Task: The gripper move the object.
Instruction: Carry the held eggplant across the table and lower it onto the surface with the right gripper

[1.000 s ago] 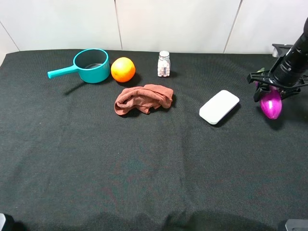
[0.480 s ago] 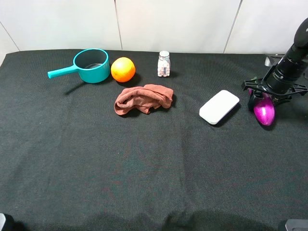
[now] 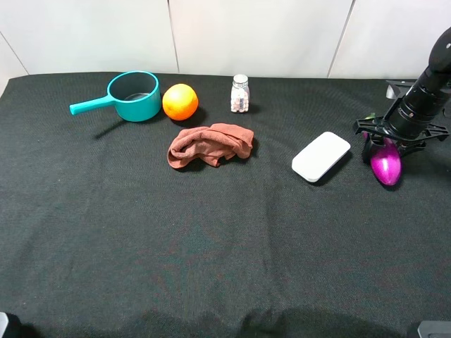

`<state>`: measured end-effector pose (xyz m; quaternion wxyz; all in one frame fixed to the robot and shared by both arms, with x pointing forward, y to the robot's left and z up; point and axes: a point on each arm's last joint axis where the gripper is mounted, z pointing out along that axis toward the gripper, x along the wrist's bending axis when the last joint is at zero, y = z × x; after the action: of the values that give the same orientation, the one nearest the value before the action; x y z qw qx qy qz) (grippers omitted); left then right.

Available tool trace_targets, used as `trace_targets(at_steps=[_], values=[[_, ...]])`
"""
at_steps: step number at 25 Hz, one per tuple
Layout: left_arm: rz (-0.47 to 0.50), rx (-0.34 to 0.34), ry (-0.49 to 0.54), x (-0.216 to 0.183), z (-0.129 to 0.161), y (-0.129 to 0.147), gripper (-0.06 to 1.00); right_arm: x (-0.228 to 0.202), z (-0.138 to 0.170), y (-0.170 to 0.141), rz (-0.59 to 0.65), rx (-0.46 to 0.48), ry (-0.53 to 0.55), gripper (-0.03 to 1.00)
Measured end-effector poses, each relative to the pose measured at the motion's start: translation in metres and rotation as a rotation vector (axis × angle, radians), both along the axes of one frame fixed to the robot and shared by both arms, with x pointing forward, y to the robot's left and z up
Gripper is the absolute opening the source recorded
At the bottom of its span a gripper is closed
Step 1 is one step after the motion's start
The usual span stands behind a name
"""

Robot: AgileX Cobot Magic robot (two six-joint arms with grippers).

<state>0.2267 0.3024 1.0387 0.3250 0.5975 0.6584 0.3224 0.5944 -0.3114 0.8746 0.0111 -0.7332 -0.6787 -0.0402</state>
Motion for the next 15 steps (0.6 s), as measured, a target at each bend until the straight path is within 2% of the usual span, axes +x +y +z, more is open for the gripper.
trace_targets(at_steps=[7, 15], values=[[0.000, 0.000, 0.000, 0.0000, 0.0000, 0.0000, 0.83, 0.0003, 0.0001, 0.0006, -0.007, 0.007, -0.003, 0.41], [0.000, 0.000, 0.000, 0.0000, 0.0000, 0.0000, 0.83, 0.0005, 0.0001, 0.0008, -0.008, 0.010, -0.005, 0.66]])
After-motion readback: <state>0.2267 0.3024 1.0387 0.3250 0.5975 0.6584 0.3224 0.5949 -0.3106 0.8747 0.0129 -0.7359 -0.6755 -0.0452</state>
